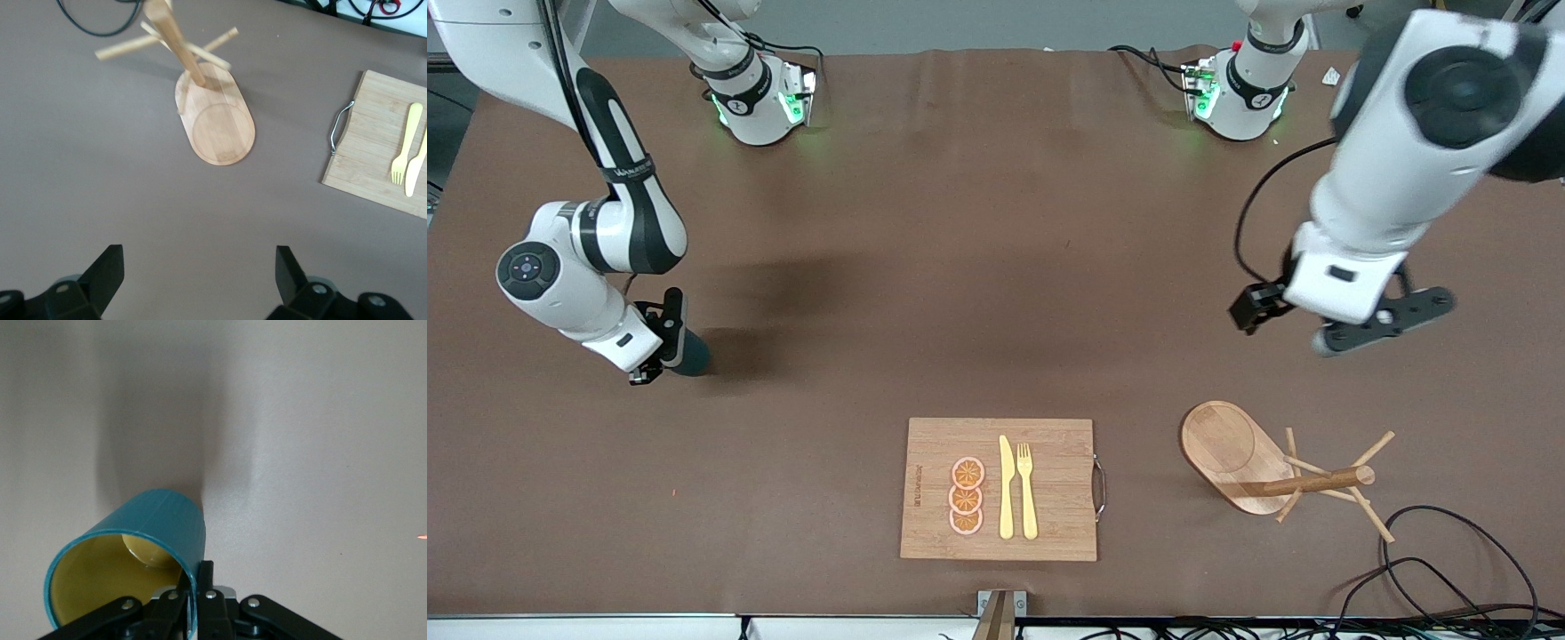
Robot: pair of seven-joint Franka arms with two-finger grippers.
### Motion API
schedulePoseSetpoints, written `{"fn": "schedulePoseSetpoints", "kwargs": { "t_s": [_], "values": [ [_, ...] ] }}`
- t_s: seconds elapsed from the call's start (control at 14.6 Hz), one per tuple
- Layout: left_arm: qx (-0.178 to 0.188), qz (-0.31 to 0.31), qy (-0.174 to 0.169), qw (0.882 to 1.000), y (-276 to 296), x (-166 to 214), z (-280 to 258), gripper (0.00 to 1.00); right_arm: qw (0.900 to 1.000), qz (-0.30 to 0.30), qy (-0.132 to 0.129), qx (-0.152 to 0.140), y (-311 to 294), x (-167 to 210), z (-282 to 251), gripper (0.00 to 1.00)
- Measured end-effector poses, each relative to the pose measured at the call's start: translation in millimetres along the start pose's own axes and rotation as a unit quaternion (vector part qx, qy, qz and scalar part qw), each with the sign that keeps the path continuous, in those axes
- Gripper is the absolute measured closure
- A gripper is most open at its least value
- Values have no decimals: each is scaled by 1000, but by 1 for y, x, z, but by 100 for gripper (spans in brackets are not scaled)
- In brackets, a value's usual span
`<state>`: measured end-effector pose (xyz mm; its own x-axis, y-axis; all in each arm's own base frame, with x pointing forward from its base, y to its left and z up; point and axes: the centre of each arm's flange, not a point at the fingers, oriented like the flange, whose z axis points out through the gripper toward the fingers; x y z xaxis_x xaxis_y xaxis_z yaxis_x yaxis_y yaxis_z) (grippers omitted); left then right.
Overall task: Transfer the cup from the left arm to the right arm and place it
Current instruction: 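Lower the mug onto the table with the right gripper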
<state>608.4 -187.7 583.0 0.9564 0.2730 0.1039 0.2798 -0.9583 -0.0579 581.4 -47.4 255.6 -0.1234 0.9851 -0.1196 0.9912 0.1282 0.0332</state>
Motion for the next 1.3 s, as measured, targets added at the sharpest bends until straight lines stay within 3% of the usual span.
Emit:
{"fn": "schedulePoseSetpoints", "kwargs": {
  "t_s": [0.14,0.41,0.55,0.75,1.03,1.1,1.3],
  "values": [
    [-11,19,2,1000,-32,11,-14,0,1000,-8,-4,3,-1,0,5,96],
    [5,76,25,997,-85,20,-39,0,1000,-11,-4,5,-1,-1,7,92],
    [9,104,25,994,-109,14,-53,0,1000,-9,-4,4,-1,-3,7,72],
    [-14,124,-11,992,-147,3,-66,0,1000,-10,-6,-6,6,-4,-1,44],
    [-18,155,-21,988,-178,-2,-76,0,999,-30,-6,-14,22,18,-19,6],
    [-17,158,-28,987,-186,-3,-77,0,999,-34,-11,-19,27,17,-25,0],
    [-16,156,-33,987,-196,-8,-83,0,999,-36,-32,-18,41,-2,-47,0]
  ]
}}
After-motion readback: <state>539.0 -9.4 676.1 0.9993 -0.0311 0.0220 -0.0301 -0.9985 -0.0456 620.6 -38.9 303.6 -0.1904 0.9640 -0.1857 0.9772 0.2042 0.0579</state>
